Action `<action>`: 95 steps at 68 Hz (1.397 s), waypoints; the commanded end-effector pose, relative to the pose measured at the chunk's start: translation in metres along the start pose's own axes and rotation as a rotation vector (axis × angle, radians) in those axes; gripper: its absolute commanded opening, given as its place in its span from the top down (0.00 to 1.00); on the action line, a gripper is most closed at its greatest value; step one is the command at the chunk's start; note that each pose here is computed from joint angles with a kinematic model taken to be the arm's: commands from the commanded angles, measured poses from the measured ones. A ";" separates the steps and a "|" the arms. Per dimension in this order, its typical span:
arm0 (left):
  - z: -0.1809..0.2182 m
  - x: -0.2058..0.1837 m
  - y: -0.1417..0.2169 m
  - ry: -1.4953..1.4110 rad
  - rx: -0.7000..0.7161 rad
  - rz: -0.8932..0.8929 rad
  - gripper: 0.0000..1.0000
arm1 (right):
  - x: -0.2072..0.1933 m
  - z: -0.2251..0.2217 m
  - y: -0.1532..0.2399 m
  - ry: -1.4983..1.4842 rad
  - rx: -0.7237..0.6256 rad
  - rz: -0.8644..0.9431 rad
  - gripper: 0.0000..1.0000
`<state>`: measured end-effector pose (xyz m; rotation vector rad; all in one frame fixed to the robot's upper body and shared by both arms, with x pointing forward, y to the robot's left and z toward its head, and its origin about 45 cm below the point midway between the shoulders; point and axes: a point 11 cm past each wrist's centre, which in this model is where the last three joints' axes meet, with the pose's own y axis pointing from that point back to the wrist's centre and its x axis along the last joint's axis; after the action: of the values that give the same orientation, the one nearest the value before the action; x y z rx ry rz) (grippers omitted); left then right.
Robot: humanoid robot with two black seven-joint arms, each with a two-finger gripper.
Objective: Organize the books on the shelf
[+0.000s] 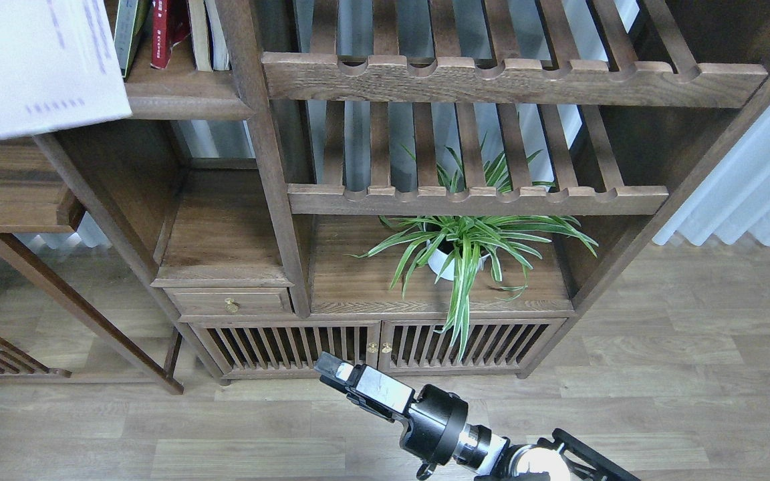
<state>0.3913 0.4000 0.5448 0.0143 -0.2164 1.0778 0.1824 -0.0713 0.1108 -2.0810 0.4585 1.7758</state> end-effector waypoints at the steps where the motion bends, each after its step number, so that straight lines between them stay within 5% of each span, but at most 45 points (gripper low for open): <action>1: 0.014 0.009 -0.014 -0.092 0.013 0.045 0.98 | -0.001 0.000 -0.001 -0.003 0.003 -0.004 0.06; 23: -0.026 -0.006 -0.085 0.071 0.002 0.022 0.96 | -0.003 0.003 -0.005 -0.012 0.005 -0.015 0.06; 44: 0.018 -0.014 -0.110 -0.109 -0.057 0.059 0.95 | -0.007 0.005 -0.012 -0.018 0.007 -0.035 0.06; 61: -0.005 -0.021 -0.123 -0.046 -0.207 0.044 0.76 | -0.009 0.005 -0.015 -0.019 0.007 -0.045 0.06; 74: -0.023 -0.016 -0.127 0.009 -0.259 0.062 0.93 | -0.011 0.004 -0.014 -0.016 0.009 -0.048 0.06; 95: -0.043 0.001 -0.125 0.034 -0.237 0.115 0.95 | -0.012 0.005 -0.016 -0.018 0.008 -0.054 0.06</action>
<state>0.5066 0.3421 0.5181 -0.2338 -0.3156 1.1475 0.1848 -0.0561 0.1227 -2.0508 0.4052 1.7569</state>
